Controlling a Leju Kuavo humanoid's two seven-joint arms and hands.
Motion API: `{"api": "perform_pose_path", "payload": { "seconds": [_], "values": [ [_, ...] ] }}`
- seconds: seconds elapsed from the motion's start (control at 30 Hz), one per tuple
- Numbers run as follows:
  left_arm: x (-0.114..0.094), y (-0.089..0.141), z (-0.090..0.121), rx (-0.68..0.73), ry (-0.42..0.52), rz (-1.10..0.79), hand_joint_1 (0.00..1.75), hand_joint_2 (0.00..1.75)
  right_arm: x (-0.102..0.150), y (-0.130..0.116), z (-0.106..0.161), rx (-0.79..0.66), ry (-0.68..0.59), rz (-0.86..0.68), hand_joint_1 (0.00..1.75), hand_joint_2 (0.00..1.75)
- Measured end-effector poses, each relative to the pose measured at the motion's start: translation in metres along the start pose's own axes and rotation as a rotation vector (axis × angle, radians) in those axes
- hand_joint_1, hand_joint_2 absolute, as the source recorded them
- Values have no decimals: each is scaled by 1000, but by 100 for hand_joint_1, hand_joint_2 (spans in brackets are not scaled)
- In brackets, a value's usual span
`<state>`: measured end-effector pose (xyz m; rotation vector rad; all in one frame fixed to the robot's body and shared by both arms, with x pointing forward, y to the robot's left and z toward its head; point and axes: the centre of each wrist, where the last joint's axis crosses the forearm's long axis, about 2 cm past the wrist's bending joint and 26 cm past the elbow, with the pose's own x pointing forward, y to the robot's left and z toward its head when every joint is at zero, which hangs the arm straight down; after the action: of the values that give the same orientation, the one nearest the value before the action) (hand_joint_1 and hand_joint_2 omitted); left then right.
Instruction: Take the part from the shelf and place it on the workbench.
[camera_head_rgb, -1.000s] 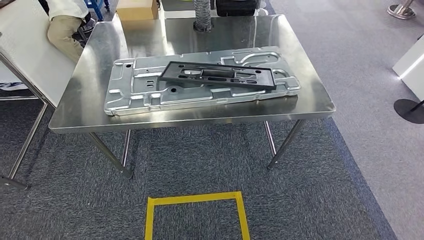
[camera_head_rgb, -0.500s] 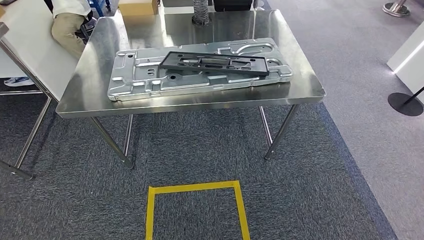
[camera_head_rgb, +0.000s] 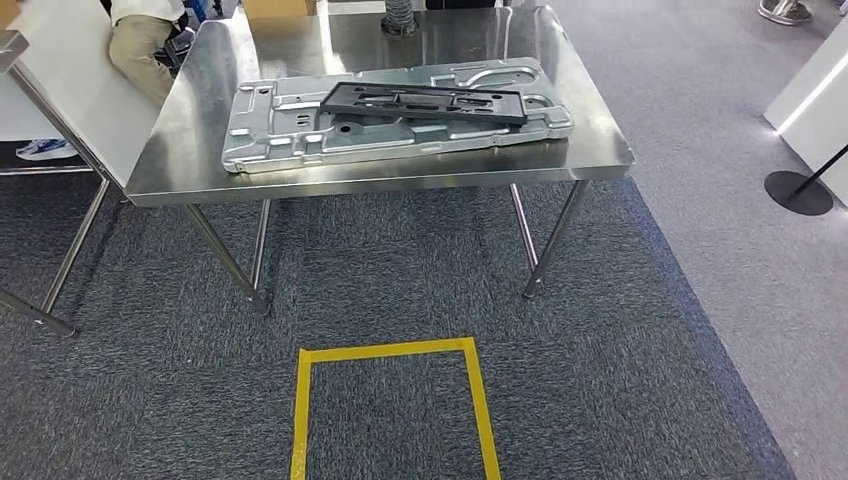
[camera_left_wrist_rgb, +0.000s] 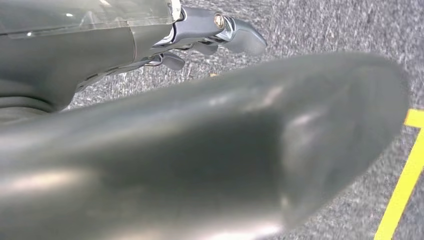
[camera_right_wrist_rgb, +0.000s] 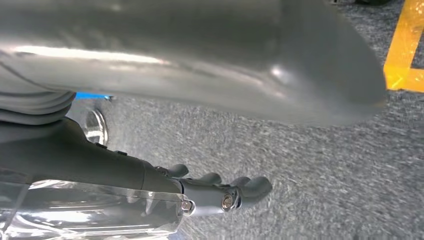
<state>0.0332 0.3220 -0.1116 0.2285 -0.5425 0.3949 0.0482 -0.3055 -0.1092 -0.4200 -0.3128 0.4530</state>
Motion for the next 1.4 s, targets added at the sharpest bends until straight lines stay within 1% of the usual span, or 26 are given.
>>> {"api": "perform_pose_path", "payload": {
  "seconds": [0.23,0.47,0.63,0.77,0.87,1.0,1.27,1.4],
  "values": [
    [-4,0,2,-2,6,-6,0,0,-2,0,0,13,10,9,0,0],
    [0,-1,0,-9,4,-4,0,0,-3,-1,0,13,-4,11,0,0],
    [-1,0,0,-3,21,-3,0,0,-4,-2,-1,34,-8,-4,0,0],
    [-2,1,1,14,44,-6,0,175,-7,-2,-1,75,7,-60,0,0],
    [-2,0,1,14,54,-5,0,175,-8,-2,-1,107,29,-108,0,0],
    [-1,-1,0,11,55,-10,0,175,-10,-3,-1,119,60,-152,0,175],
    [-2,0,1,18,63,-24,0,175,-12,-3,-1,137,127,-184,0,175],
    [-2,0,1,18,62,-24,0,175,-13,-3,-1,152,132,-199,0,0]
  ]
}}
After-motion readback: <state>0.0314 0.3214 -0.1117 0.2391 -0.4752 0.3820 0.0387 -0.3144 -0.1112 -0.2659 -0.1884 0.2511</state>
